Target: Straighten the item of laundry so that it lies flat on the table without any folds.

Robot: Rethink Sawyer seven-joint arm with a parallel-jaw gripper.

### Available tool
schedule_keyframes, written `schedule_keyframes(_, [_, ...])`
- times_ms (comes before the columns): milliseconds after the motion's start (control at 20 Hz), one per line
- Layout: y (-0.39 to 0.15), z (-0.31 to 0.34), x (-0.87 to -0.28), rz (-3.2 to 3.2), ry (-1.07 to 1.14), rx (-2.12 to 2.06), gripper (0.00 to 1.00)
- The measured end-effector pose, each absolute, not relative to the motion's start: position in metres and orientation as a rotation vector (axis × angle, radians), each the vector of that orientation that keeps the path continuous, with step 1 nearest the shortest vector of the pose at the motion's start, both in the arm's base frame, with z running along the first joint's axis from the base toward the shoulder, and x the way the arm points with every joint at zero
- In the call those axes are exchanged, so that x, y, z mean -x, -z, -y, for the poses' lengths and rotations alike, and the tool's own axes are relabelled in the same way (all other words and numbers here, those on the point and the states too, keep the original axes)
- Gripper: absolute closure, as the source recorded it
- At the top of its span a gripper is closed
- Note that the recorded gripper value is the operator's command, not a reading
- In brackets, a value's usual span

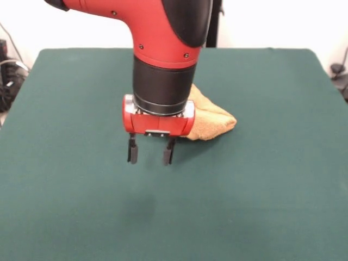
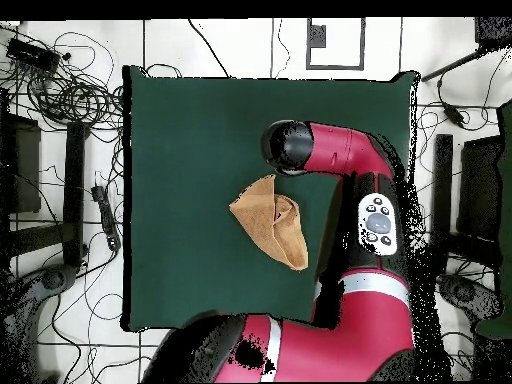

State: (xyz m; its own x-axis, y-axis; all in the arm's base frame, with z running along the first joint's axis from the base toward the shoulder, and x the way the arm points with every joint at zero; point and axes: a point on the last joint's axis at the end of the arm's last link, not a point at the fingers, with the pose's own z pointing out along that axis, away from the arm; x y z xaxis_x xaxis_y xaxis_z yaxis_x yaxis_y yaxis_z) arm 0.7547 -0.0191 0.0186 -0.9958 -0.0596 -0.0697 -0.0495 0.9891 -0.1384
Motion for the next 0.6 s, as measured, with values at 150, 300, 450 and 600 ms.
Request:
schedule_keyframes(150, [-0.0188, 0.0190, -0.7550, -3.059, 0.209, 0.083, 0.00])
schedule_keyframes(300, [-0.0189, 0.0186, -0.7552, -3.059, 0.207, 0.081, 0.00])
schedule_keyframes(450, [-0.0191, 0.0174, -0.7554, -3.059, 0.206, 0.082, 0.00])
schedule_keyframes(600, [-0.0199, 0.0126, -0.7565, -3.059, 0.202, 0.086, 0.00])
